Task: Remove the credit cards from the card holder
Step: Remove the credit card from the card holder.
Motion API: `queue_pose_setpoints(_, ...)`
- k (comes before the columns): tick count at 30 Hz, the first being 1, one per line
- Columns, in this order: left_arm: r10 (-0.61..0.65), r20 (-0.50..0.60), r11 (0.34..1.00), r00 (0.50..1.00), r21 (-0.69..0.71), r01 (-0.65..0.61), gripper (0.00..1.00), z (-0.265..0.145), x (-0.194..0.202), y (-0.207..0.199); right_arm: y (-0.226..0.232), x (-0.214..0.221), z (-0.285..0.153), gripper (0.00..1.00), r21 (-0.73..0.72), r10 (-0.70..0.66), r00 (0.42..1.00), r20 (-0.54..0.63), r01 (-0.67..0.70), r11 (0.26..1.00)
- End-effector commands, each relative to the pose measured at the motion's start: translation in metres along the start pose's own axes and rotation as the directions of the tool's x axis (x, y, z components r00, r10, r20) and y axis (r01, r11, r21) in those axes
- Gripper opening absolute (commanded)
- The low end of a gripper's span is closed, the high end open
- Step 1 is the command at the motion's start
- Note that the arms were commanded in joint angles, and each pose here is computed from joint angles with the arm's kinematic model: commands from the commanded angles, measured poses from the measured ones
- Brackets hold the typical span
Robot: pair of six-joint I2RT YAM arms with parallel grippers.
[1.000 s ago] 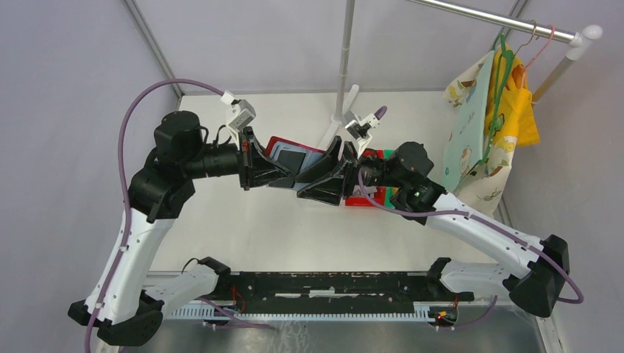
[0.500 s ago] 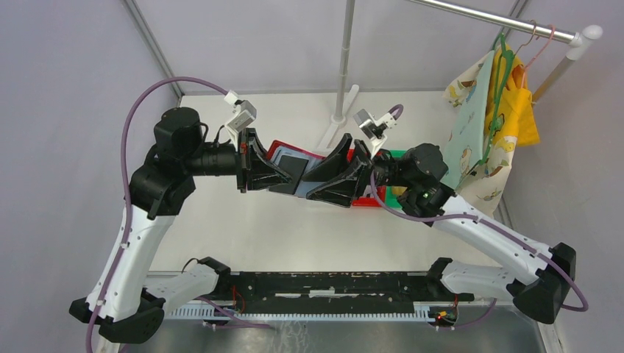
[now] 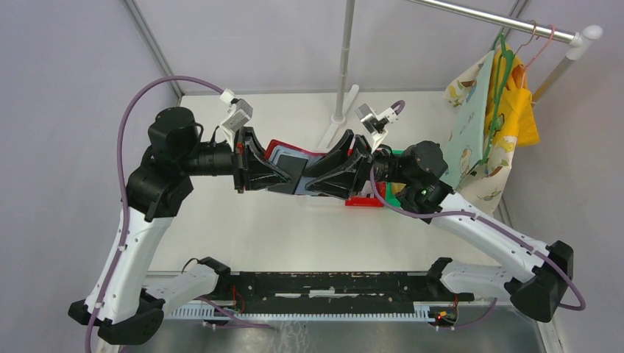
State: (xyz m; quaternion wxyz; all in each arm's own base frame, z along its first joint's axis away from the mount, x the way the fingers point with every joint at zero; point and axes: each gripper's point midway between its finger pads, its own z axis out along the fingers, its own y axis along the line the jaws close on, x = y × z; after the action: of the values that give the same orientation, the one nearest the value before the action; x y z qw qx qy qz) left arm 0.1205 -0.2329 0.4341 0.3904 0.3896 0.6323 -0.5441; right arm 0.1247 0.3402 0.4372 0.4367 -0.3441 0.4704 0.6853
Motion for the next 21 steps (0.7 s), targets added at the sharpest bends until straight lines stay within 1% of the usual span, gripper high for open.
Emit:
queue_pose_setpoints(1,0.052,0.03,0.996,0.998,0.072,-0.054,0.21,-0.004,-0.01,-0.022,-0.003,-0.02,0.006,0.47,-0.009,-0.032,0.996,0.087,0.033,0.999)
queue_pose_setpoints(3,0.042,0.018,0.996,0.999,0.075,-0.044,0.32,-0.002,-0.006,-0.019,-0.005,-0.023,0.008,0.47,-0.007,-0.035,0.993,0.111,0.036,0.999)
queue_pose_setpoints(4,0.032,0.008,0.997,0.999,0.075,-0.032,0.35,-0.001,-0.003,-0.016,-0.008,-0.024,0.009,0.46,0.001,-0.033,0.992,0.121,0.033,0.999)
queue_pose_setpoints(6,0.026,-0.007,0.997,1.0,0.072,-0.026,0.36,0.0,0.001,-0.013,-0.016,-0.025,0.011,0.4,0.029,-0.028,0.989,0.144,0.024,0.999)
queue_pose_setpoints(8,0.028,-0.02,0.996,0.999,0.081,-0.026,0.35,0.0,0.004,-0.012,-0.024,-0.029,0.009,0.34,0.061,-0.027,0.981,0.194,0.015,0.998)
queue_pose_setpoints(11,0.025,-0.033,0.996,0.999,0.091,-0.022,0.28,0.0,0.008,-0.012,-0.032,-0.026,0.009,0.27,0.077,-0.003,0.976,0.218,-0.014,0.997)
queue_pose_setpoints(14,0.037,-0.034,0.994,0.999,0.1,-0.033,0.15,-0.001,0.008,-0.015,-0.037,-0.021,0.007,0.25,0.082,0.019,0.974,0.226,-0.038,0.996)
queue_pose_setpoints(17,0.049,-0.034,0.993,0.998,0.107,-0.045,0.06,-0.002,0.009,-0.017,-0.036,-0.018,0.003,0.25,0.088,0.017,0.972,0.234,-0.039,0.995)
queue_pose_setpoints(21,0.05,-0.036,0.993,0.998,0.108,-0.046,0.04,-0.001,0.01,-0.016,-0.036,-0.018,0.003,0.24,0.084,0.029,0.97,0.241,-0.051,0.995)
